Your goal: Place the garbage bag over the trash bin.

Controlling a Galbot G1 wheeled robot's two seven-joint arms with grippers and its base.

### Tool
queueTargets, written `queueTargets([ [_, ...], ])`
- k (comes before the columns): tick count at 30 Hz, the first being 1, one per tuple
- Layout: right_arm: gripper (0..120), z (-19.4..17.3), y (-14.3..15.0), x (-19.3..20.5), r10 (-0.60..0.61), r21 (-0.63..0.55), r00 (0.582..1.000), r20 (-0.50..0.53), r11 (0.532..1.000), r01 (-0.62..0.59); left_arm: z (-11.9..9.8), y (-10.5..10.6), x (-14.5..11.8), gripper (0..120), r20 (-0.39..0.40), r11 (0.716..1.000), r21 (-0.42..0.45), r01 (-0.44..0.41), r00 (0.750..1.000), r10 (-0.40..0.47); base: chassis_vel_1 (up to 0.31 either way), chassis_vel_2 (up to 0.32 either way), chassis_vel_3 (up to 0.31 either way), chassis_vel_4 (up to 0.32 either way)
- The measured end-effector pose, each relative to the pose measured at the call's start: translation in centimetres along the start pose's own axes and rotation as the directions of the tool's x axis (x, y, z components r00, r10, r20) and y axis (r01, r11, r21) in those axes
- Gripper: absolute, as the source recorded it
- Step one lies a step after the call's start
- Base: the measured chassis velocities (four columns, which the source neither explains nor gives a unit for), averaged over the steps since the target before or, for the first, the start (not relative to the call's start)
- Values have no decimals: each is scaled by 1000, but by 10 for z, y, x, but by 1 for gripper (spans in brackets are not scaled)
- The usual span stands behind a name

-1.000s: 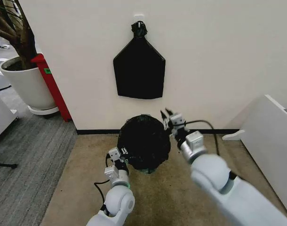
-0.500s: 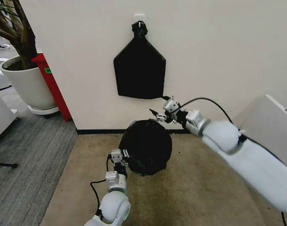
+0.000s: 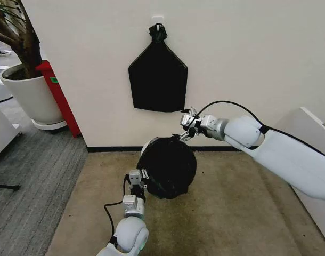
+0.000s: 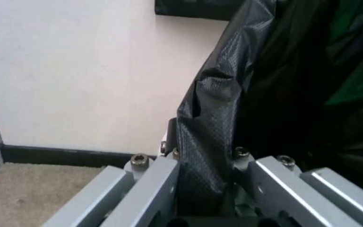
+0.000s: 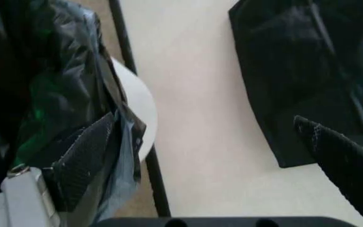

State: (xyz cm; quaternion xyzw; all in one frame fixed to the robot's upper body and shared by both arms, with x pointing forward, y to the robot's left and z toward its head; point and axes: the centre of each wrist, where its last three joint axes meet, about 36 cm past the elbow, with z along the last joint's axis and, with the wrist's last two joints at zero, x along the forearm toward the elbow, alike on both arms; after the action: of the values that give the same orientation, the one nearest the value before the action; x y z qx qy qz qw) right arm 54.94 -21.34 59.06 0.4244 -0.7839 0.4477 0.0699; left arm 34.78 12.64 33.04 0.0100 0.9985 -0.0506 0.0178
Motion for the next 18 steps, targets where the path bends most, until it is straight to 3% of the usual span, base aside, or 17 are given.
queueTargets([
  [18,100,5,-5,-39,-54,23,997,-46,998,55,0,1,4,1,43,1000,-19,-23,999,24,0,0,0,0],
])
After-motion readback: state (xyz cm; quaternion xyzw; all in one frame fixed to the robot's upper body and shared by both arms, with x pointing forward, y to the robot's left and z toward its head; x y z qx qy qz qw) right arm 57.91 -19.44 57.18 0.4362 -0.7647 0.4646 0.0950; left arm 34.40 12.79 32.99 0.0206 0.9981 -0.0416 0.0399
